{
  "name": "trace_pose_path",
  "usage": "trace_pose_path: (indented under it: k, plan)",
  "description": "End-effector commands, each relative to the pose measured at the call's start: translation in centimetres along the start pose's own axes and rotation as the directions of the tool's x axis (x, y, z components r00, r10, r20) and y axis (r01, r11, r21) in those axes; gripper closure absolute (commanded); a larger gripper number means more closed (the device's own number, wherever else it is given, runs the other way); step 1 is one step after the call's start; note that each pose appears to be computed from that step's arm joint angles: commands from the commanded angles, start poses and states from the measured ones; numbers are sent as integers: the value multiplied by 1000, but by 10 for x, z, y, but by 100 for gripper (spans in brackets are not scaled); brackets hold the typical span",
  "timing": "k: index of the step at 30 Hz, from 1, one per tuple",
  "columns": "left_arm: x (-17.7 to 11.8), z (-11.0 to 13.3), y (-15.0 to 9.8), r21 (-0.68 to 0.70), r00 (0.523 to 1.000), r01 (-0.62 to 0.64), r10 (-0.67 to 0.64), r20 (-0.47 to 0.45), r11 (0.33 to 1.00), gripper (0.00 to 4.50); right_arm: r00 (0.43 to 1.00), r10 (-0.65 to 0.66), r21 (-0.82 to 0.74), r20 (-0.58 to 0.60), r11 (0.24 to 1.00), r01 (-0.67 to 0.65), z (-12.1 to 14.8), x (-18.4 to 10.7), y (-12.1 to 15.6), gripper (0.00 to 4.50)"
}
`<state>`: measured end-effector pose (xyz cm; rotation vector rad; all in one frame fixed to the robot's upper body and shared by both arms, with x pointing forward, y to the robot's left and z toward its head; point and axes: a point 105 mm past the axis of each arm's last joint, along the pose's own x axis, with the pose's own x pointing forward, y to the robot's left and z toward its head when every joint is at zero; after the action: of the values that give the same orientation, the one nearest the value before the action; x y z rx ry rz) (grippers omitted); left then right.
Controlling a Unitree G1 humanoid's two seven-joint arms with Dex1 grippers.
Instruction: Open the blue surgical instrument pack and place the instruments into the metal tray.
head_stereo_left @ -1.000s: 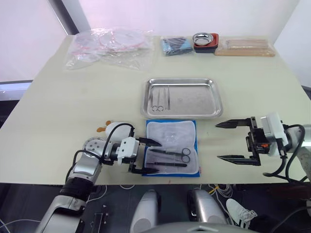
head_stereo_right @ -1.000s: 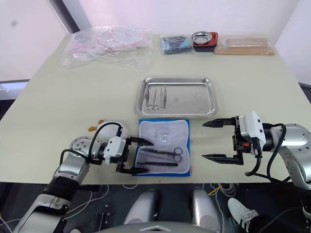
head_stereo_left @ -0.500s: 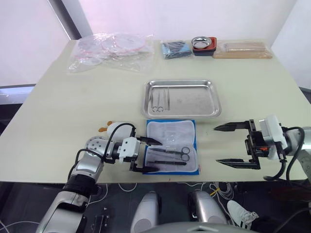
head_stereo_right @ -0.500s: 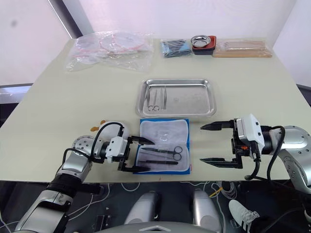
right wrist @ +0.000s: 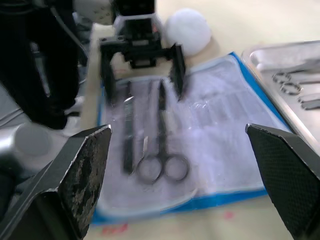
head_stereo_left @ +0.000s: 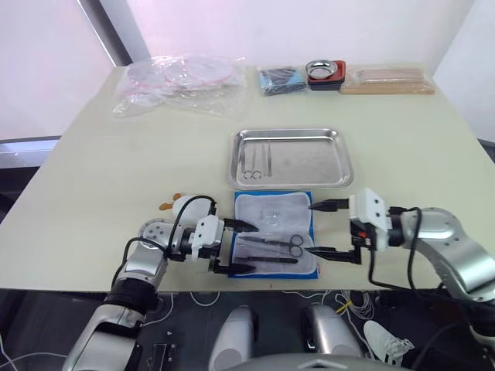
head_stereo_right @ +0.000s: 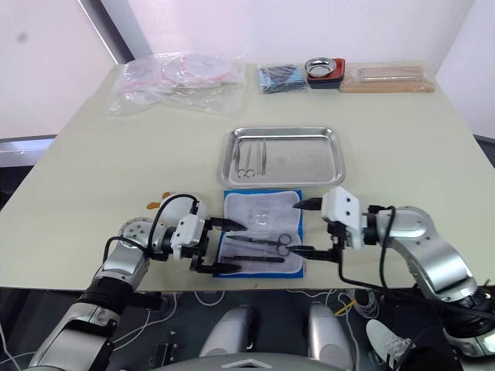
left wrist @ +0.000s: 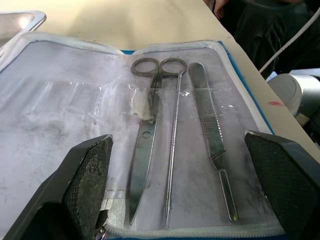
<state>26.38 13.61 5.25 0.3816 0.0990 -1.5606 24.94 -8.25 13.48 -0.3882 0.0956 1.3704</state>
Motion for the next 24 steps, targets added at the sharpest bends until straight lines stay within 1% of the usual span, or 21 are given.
trace_pose_path:
  k: [1,3,8,12,17,24]
  plan:
    - [7,-30,-22,-141,996,51,-61,-71,989,7,1000,-12,-28,-27,1000,11,3,8,-1,0]
    - [8,-31,-24,-155,995,61,-73,-71,986,7,998,-11,-34,-62,999,9,-1,14,-2,0]
    - [8,-32,-23,-146,995,57,-69,-75,988,7,994,-13,-55,-105,998,7,-5,27,-4,0]
    - [9,-34,-23,-146,994,54,-66,-83,988,7,991,21,-54,-131,998,-28,-11,38,-1,0]
    - [12,-33,-24,-149,996,50,-61,-70,988,7,981,-69,-53,-182,997,60,-24,45,-12,0]
    - [14,-31,-25,-152,997,44,-53,-55,987,7,953,-87,-56,-291,996,74,-41,52,-15,0]
